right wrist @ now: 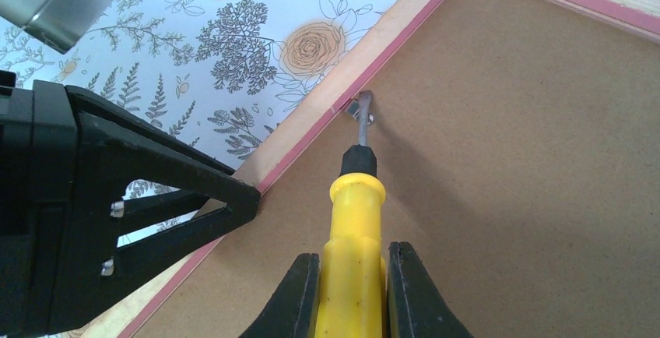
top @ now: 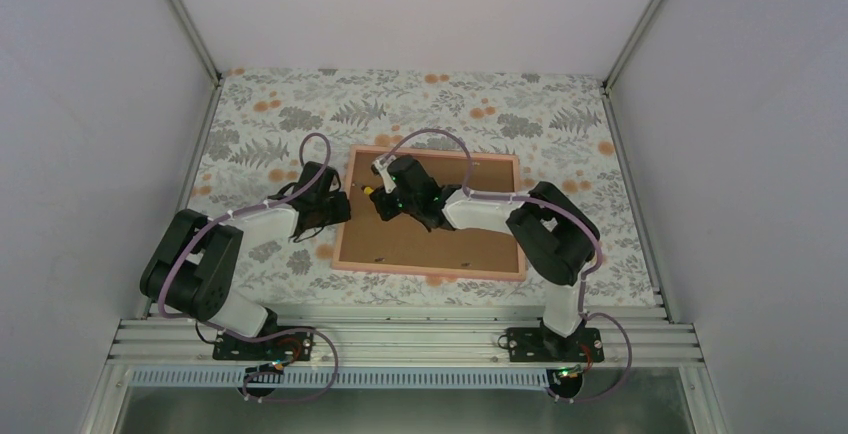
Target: Take the photo out of the frame
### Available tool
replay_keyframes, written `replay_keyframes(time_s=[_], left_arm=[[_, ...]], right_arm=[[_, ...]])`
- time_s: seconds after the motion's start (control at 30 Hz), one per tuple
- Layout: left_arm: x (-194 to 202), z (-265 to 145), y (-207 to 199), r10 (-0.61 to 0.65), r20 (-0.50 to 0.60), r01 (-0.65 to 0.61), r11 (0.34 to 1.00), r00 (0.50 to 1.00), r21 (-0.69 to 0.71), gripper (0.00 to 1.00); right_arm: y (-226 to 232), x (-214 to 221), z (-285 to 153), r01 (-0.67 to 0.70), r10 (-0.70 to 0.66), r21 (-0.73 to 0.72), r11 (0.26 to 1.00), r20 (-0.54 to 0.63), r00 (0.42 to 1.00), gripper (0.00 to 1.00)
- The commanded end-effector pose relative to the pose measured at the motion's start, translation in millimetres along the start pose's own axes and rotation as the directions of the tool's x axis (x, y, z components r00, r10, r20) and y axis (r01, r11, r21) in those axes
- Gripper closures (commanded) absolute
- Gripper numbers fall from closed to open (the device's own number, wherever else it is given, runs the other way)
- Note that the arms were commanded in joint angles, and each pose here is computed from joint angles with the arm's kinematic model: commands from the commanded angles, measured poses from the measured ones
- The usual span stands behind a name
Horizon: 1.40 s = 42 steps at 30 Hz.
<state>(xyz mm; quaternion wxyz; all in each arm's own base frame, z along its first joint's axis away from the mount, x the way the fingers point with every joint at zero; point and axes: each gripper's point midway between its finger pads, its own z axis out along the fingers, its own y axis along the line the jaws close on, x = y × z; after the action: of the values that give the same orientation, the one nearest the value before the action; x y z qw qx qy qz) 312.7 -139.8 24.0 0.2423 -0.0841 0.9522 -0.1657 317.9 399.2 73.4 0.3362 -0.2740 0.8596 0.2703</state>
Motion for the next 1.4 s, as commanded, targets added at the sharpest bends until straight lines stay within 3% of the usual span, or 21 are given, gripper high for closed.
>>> replay_keyframes(time_s=[0.0, 0.53, 0.9, 1.37], left_arm=[[17, 5, 15, -0.002, -0.055, -0.002, 0.998, 0.998, -0.067, 0.80], [14, 4, 25, 0.004, -0.045, -0.010, 0.992, 0.999, -0.124, 0.80], [15, 5, 17, 0.016, -0.050, -0.020, 0.997, 0.999, -0.081, 0.81], [16, 6, 16, 0.020, -0.048, -0.023, 0.998, 0.999, -0.066, 0.81]], right_arm=[[-4, 36, 4, 0.024, -0.025, -0.007, 1.000, -0.153, 0.988, 0.96], [-11, 53, -11, 0.139, -0.130, 0.015, 0.990, -0.267, 0.955, 0.96], [-8, 8, -20, 0.052, -0.046, 0.044, 0.998, -0.120, 0.992, 0.96], [-1, 1, 0, 0.067, -0.065, 0.005, 0.998, -0.160, 0.985, 0.96]])
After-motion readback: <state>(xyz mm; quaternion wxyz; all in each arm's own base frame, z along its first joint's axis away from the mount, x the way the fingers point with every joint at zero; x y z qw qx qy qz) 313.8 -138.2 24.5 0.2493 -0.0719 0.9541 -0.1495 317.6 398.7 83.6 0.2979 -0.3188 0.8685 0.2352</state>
